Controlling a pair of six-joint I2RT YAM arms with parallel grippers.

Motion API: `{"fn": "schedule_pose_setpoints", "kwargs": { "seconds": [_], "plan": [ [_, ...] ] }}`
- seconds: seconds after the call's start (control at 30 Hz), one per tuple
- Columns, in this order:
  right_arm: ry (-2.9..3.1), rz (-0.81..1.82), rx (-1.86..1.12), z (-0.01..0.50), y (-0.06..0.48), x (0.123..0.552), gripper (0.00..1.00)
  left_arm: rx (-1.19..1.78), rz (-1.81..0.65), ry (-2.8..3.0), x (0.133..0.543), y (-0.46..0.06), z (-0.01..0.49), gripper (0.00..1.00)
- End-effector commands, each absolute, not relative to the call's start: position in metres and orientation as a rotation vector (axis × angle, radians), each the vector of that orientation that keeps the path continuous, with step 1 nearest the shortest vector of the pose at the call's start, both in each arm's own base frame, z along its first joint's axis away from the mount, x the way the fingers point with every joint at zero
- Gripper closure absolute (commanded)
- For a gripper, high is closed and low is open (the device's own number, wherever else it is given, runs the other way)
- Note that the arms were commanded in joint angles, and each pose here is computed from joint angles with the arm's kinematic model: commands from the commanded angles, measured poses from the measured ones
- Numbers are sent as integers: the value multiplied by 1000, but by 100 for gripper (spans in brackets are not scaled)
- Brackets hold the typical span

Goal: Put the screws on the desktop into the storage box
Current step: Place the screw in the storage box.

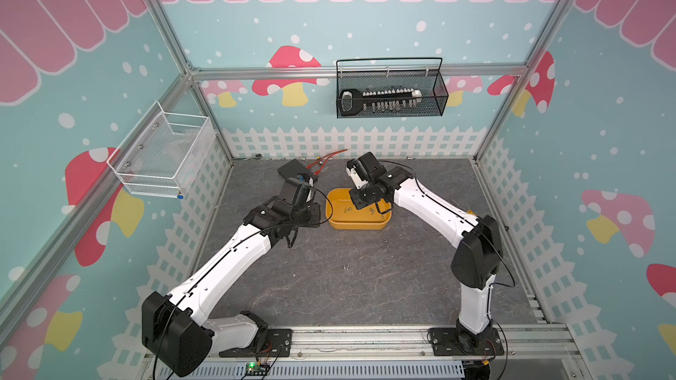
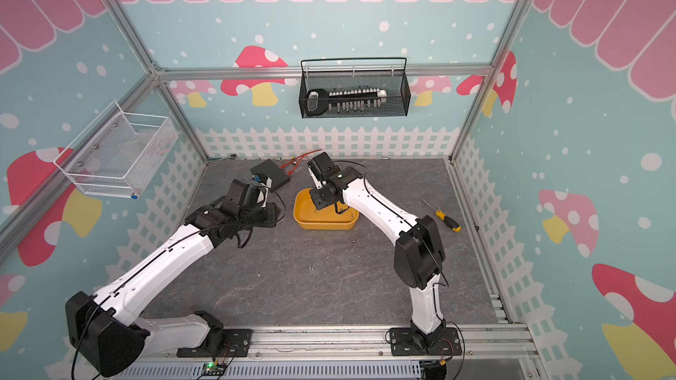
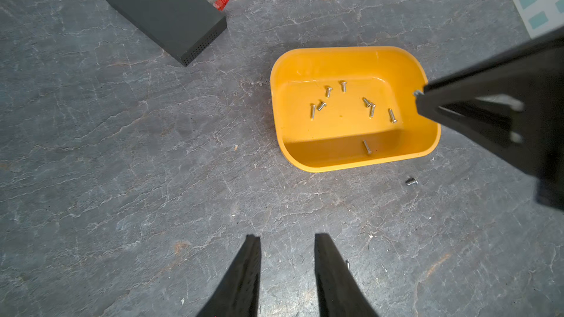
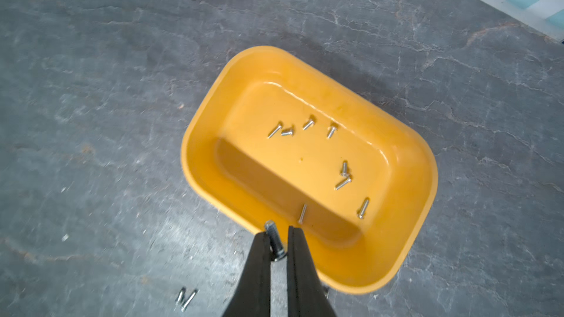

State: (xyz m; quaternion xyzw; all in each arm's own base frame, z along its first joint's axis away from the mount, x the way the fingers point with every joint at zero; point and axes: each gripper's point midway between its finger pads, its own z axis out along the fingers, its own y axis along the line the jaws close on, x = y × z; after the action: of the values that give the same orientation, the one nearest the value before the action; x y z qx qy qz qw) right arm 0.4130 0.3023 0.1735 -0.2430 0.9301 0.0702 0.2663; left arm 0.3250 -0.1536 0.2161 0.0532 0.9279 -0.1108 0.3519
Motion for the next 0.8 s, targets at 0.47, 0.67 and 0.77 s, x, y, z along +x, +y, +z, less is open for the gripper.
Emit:
{"fn": "schedule_pose_setpoints", "kwargs": {
  "seconds": [0.47,0.67,0.77],
  "plan": [
    [2777,-1,-635,63,258,454,96,127,-309,2374,325,-144,219,66],
    [2828,-28,-633,35,249,457,95,128,-312,2379,323,-143,215,66],
    [2840,-25,-630,29,246,459,95,129,-311,2379,323,-142,216,66]
  ]
}}
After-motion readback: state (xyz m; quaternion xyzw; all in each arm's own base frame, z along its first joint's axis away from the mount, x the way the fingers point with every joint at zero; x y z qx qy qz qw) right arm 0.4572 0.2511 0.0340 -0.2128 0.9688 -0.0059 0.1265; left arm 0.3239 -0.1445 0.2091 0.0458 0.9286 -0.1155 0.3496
